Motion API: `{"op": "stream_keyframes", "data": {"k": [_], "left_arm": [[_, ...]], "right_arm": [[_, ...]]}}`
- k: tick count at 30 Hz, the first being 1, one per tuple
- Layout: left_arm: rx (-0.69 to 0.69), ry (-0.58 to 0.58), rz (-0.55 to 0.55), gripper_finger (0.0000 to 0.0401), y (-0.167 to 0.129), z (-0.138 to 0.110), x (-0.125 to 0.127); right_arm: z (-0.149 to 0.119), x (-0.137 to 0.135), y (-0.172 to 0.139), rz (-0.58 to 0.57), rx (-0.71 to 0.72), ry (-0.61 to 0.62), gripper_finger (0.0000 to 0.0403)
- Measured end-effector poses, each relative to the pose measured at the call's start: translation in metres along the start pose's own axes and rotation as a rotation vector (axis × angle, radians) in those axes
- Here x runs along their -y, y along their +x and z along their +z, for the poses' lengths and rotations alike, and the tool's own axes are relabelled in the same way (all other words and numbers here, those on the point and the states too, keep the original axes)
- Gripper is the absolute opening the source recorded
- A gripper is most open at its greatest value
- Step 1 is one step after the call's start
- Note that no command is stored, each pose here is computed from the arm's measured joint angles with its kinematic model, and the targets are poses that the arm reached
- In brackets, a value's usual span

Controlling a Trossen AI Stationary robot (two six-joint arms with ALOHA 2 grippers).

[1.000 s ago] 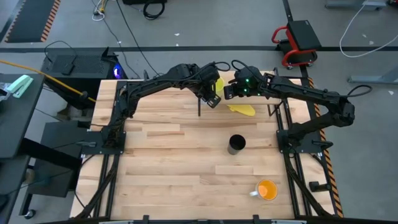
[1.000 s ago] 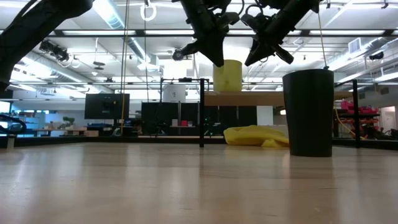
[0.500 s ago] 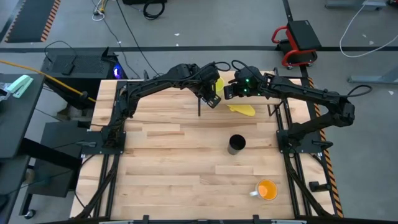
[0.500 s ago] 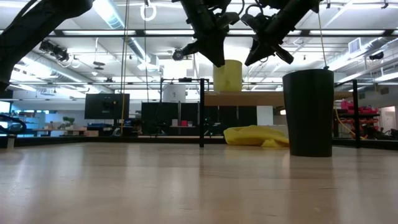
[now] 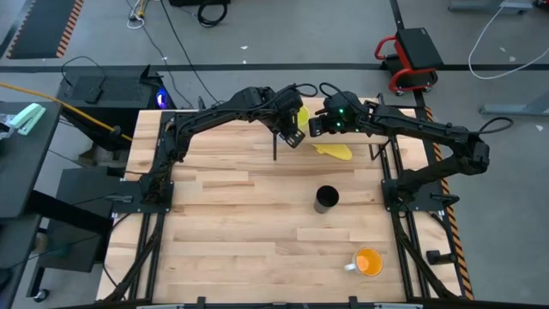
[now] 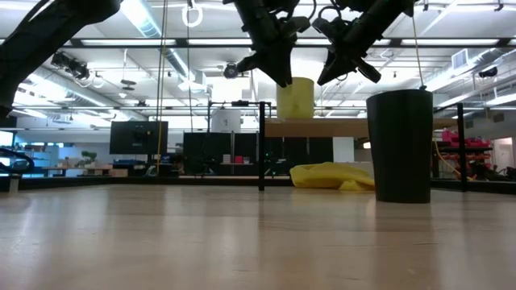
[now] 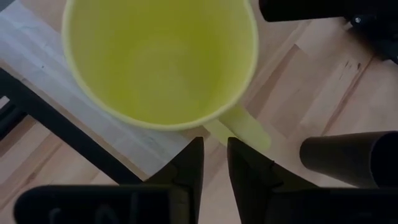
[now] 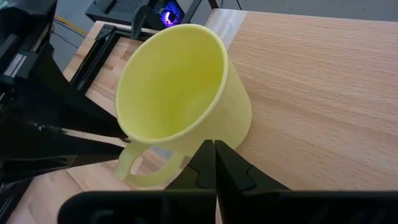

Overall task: Stack small to large cups/mugs on shelf
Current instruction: Put the yellow mug on the shelf

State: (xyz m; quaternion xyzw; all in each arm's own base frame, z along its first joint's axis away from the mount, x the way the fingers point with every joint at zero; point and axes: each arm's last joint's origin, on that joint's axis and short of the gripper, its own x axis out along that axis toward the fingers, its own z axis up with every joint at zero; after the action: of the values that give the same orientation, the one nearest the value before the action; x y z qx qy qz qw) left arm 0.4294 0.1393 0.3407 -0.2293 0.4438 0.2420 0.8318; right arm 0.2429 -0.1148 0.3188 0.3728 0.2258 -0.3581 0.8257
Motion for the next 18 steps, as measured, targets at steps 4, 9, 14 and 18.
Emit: {"op": "stream_keyframes", "data": {"k": [4,9,14,18], "left_arm": [[0.003,0.004,-0.001,0.0087,0.0,0.0005,-0.0003],[0.003,0.011,0.0,0.0096,0.0001,0.0007,-0.0008],[0.007,0.01,0.0,0.0105,0.0001,0.0017,-0.0024],[0.007,0.01,0.0,0.0109,0.0001,0.0017,-0.0025]], "right_arm": [[0.0,0.0001,0.0001,-0.001,0.0,0.012,0.0001],[-0.0001,0.0001,0.0001,-0.001,-0.001,0.023,0.0001],[0.0,0.0001,0.0,-0.001,0.0,0.028,0.0001],[0.0,0.0001,0.0001,-0.001,0.0,0.029,0.0001]]}}
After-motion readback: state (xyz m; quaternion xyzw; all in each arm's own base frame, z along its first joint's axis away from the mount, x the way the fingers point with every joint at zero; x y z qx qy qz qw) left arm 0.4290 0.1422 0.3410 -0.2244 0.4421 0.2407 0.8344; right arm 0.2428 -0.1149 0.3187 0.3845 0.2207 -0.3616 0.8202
